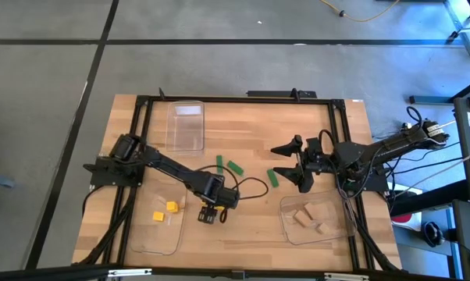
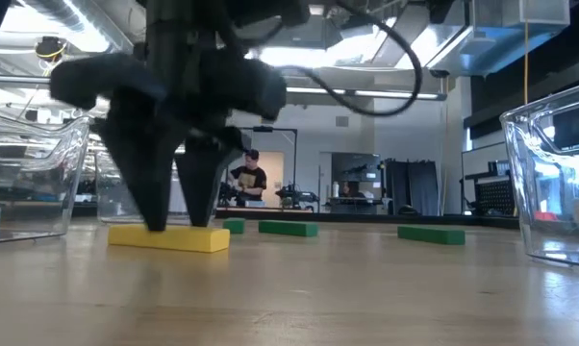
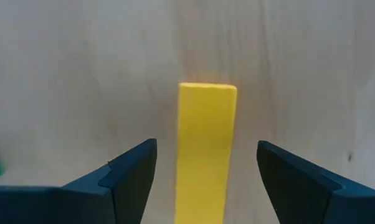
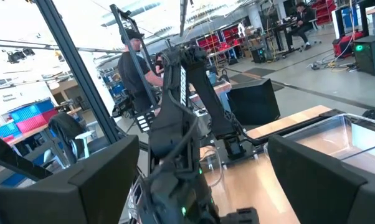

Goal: Sort & place blocks by color
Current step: Put the yellow block into the bottom left transparent bin

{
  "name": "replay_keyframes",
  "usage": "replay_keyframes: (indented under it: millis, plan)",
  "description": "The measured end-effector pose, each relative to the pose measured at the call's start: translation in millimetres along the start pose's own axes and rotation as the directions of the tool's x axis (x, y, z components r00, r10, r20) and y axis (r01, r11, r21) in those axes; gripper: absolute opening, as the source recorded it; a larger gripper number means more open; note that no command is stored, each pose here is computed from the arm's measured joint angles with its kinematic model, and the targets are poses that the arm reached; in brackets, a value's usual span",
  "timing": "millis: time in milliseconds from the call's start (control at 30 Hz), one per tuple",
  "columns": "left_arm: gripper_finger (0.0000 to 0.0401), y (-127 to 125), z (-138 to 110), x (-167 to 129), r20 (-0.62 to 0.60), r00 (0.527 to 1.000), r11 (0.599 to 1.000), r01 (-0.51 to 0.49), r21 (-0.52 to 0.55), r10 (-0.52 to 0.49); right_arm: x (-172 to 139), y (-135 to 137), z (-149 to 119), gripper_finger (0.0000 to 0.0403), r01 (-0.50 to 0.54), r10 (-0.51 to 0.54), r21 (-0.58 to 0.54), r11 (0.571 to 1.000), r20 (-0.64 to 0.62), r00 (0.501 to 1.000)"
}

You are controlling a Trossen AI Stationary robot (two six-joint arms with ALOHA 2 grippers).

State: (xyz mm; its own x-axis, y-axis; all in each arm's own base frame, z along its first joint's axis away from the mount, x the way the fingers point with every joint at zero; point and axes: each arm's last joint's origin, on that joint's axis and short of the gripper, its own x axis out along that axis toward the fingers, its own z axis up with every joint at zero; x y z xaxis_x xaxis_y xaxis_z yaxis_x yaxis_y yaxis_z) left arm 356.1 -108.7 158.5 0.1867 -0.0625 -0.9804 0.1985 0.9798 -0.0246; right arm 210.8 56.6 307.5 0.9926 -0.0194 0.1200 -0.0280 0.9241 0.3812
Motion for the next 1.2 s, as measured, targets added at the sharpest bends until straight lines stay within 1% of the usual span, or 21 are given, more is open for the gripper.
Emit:
replay_keyframes:
  millis: [133, 367, 433, 533, 667, 700, 800, 867, 933, 1000, 1033, 1100, 1200]
  plan:
    - [0.0266, -4, -1, 13, -0.036, 0.999, 0.999, -0.007, 0.039, 0.008, 0, 0, 0, 0.0357, 0.000, 0.000, 0.000, 1.000, 0.000, 1.000]
    - [0.0264, -5, -1, 19, -0.053, 0.998, 0.998, -0.034, 0.047, 0.036, 0, 0, 0, 0.0357, 0.000, 0.000, 0.001, 1.000, 0.000, 1.000]
    - [0.0254, -5, -1, 19, -0.052, 0.998, 0.998, -0.036, 0.049, 0.039, 0, 0, 0, 0.0357, 0.000, 0.000, 0.001, 1.000, 0.001, 1.000]
    - [0.0216, -4, -2, 20, -0.054, 0.998, 0.998, -0.037, 0.050, 0.040, 0, 0, 0, 0.0357, 0.000, 0.000, -0.011, 1.000, 0.001, 1.000]
    - [0.0129, -3, -2, 17, -0.047, 0.998, 0.997, -0.032, 0.066, 0.035, 0, 0, 0, 0.0357, 0.000, 0.000, -0.020, 1.000, 0.001, 1.000]
    - [0.0112, -1, -2, 14, -0.039, 0.999, 0.997, -0.033, 0.064, 0.036, 0, 0, 0, 0.0357, 0.000, 0.000, -0.020, 1.000, 0.001, 1.000]
    - [0.0111, 11, -1, 0, -0.002, 0.999, 0.998, -0.052, 0.035, 0.052, 0, 0, 0, 0.0357, 0.000, 0.000, -0.021, 1.000, 0.002, 1.000]
    - [0.0111, 21, -1, -23, 0.052, 0.997, 0.998, -0.060, 0.003, 0.059, 0, 0, 0, 0.0357, 0.000, 0.001, -0.021, 1.000, 0.003, 1.000]
    - [0.0111, 30, -1, -52, 0.145, 0.987, 0.998, -0.060, -0.034, 0.064, 0, 0, 0, 0.0357, 0.000, 0.000, -0.021, 1.000, 0.003, 1.000]
    - [0.0111, 38, -6, -78, 0.235, 0.969, 0.996, -0.056, -0.074, 0.072, 0, 0, 0, 0.0357, 0.002, -0.002, -0.022, 1.000, 0.002, 1.000]
    - [0.0111, 42, -10, -91, 0.298, 0.951, 0.994, -0.053, -0.099, 0.080, 0, 0, 0, 0.0357, 0.004, -0.004, -0.023, 1.000, -0.002, 1.000]
    - [0.0111, 48, -19, -119, 0.431, 0.897, 0.988, -0.036, -0.148, 0.098, 0, 0, -1, 0.0357, 0.006, -0.006, -0.024, 1.000, -0.008, 1.000]
    - [0.0111, 52, -40, -152, 0.641, 0.755, 0.972, 0.018, -0.234, 0.141, 0, -1, -2, 0.0357, 0.007, -0.007, -0.016, 1.000, -0.013, 1.000]
